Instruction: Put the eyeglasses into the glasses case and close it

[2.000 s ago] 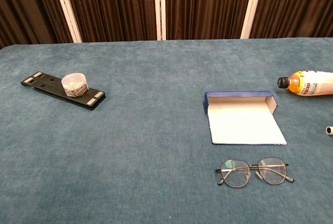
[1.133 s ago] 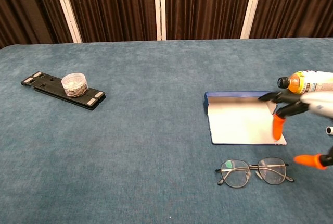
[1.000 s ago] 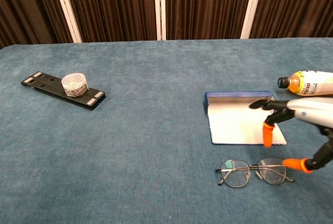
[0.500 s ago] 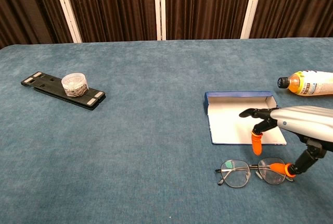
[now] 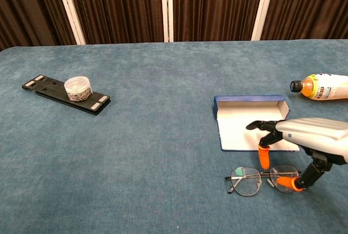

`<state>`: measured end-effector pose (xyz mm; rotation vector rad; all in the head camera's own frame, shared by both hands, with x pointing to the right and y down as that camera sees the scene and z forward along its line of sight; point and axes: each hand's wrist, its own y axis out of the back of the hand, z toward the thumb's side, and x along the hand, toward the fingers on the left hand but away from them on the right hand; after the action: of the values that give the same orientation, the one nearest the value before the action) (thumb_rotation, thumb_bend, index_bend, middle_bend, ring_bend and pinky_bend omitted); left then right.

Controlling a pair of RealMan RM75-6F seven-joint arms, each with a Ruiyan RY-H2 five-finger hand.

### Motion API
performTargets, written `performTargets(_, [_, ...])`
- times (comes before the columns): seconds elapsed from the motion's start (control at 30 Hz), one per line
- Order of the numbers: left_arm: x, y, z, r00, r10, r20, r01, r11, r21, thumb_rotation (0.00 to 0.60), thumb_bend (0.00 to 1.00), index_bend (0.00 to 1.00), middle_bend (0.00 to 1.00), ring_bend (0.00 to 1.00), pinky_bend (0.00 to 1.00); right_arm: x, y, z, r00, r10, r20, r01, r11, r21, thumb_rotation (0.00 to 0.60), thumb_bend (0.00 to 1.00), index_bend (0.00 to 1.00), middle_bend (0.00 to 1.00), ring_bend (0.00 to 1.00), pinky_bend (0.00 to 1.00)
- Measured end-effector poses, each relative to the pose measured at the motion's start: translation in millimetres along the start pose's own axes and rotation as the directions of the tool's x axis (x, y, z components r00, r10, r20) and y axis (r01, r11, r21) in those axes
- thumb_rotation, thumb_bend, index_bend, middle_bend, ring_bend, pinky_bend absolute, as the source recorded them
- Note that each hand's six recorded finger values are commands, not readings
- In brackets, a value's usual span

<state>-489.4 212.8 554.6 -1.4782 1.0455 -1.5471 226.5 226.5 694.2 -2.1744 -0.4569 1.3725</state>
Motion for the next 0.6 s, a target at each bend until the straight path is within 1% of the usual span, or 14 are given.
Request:
performTargets(0.27, [0.5, -0.8, -0.8, 1.0, -0.003, -0.004, 0.003, 1.0, 0.001, 0.6, 0.0, 0.0, 0.0, 0.0, 0.0, -4.6, -3.2, 1.5, 1.0, 0.005, 0.011, -0.005, 1.0, 0.0, 0.6, 0.29, 0.51, 0.0, 0.0, 0.0])
performTargets(0.6, [0.5, -1.1, -0.6, 1.0, -0.004, -0.003, 0.004, 1.0, 0.001, 0.6, 0.0, 0.0, 0.0, 0.0, 0.0, -5.3, -6.4, 2.1, 1.0, 0.013, 0.016, -0.014, 1.0, 0.011, 0.6, 0.37, 0.6, 0.0, 0.0, 0.0])
